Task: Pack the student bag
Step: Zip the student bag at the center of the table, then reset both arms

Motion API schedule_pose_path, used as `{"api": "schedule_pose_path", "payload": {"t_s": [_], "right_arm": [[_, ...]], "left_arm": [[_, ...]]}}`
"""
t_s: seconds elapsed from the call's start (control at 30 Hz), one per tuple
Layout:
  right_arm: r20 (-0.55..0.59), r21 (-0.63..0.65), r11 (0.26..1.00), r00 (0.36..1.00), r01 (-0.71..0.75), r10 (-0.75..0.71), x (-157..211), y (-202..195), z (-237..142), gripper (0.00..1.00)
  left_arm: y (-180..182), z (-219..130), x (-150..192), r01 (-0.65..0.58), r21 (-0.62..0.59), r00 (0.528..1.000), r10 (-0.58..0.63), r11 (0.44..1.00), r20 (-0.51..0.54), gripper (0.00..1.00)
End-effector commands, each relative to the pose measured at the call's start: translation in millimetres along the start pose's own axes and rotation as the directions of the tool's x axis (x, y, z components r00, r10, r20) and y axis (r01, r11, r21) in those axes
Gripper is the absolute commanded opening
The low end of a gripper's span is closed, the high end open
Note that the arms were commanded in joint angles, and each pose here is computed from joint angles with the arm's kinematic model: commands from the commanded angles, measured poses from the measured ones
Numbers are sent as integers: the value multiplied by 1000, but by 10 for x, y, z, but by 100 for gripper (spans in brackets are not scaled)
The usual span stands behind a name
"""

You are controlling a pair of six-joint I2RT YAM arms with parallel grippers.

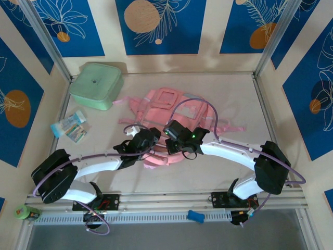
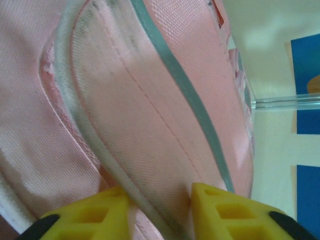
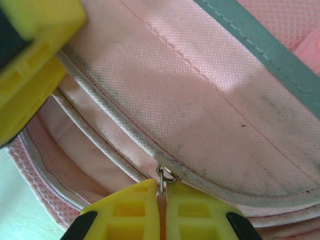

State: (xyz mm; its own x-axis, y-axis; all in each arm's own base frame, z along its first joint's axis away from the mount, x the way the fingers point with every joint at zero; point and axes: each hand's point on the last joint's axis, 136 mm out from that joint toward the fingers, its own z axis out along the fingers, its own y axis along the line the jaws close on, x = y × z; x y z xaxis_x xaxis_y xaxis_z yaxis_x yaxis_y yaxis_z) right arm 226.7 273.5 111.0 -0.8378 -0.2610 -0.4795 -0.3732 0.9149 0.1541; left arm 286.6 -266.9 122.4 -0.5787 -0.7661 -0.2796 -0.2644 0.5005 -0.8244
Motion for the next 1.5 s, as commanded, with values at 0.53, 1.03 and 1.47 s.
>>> {"api": "schedule_pose_path", "payload": {"t_s": [0.53, 1.03, 1.47], "right_arm": [[-34, 189, 977, 993, -101, 109, 147, -817, -96, 0], [221, -10, 964, 939, -267, 262, -507, -1117, -718, 86], [646, 305, 723, 693, -620, 321, -251, -3252, -636, 99]], "left_arm": [[297, 115, -666, -101, -114, 995, 100, 988, -12, 0], [40, -369, -1007, -484, -86, 874, 485, 871, -7, 72], [1027, -937, -2382, -656, -667, 477, 879, 354, -3, 99]]}}
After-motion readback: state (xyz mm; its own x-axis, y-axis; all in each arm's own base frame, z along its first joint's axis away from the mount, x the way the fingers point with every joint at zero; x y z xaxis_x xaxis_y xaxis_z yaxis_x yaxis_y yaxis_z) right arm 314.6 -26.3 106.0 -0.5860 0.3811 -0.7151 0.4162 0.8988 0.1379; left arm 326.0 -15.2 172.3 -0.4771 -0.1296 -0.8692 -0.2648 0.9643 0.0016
